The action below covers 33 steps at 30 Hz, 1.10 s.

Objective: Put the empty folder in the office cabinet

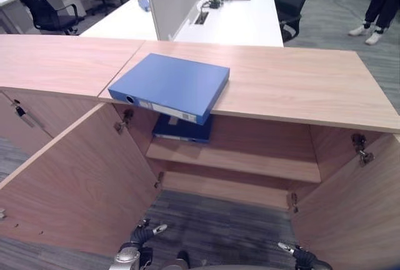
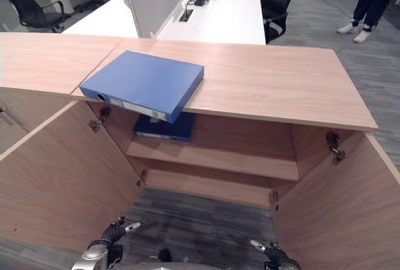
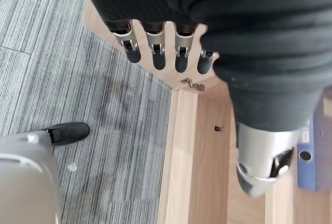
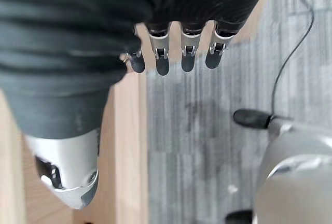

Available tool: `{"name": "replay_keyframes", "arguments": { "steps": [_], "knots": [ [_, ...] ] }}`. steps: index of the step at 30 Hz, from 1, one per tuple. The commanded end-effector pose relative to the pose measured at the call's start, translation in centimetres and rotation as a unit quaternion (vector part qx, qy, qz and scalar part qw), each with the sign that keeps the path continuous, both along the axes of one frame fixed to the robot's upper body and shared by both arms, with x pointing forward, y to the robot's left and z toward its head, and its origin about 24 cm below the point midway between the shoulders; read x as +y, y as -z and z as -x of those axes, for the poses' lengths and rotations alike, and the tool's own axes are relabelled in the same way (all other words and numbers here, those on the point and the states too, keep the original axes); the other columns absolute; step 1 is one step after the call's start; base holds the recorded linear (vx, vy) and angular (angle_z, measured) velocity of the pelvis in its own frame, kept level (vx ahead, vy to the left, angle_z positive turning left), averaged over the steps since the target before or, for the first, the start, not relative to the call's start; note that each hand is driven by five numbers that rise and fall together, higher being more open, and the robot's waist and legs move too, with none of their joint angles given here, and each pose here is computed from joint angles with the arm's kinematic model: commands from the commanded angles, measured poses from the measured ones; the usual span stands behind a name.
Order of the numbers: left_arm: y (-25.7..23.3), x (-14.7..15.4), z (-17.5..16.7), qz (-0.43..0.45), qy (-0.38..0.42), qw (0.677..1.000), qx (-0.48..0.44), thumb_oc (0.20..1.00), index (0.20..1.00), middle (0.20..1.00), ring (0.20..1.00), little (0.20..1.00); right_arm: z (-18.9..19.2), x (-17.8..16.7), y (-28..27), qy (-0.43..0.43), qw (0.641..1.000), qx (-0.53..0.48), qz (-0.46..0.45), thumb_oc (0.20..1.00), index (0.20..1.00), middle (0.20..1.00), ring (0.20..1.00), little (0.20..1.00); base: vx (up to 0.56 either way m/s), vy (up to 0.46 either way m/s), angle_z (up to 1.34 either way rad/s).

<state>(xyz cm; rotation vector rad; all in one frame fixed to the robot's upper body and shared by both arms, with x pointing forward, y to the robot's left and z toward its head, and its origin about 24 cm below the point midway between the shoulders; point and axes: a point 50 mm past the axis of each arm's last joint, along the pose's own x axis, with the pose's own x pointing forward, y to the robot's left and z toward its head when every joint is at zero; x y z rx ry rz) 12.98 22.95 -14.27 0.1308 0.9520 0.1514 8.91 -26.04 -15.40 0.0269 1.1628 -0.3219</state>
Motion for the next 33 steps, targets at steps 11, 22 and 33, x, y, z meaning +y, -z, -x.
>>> {"name": "replay_keyframes", "arguments": {
  "steps": [11,22,33],
  "knots": [
    [-5.3,1.5,-6.7,-0.098,0.093,0.979,-0.151,1.0,1.0,1.0,1.0,1.0,-1.1,-1.0,-0.5,0.011,1.0,-0.011,0.015,1.0,1.0,1.0,1.0,1.0,0.0,0.074,0.02],
    [-19.0,6.0,-9.5,-0.517,0.181,0.749,-0.372,1.0,1.0,1.0,1.0,1.0,-0.5,0.2,-0.1,0.024,0.999,-0.018,0.025,1.0,1.0,1.0,1.0,1.0,0.0,-0.004,0.05],
    [-30.5,3.5,-14.6,-0.659,0.312,0.497,-0.471,1.0,1.0,1.0,1.0,1.0,0.0,0.2,0.0,-0.014,1.0,-0.001,0.027,1.0,1.0,1.0,1.0,1.0,0.01,0.009,-0.15]
  ]
}}
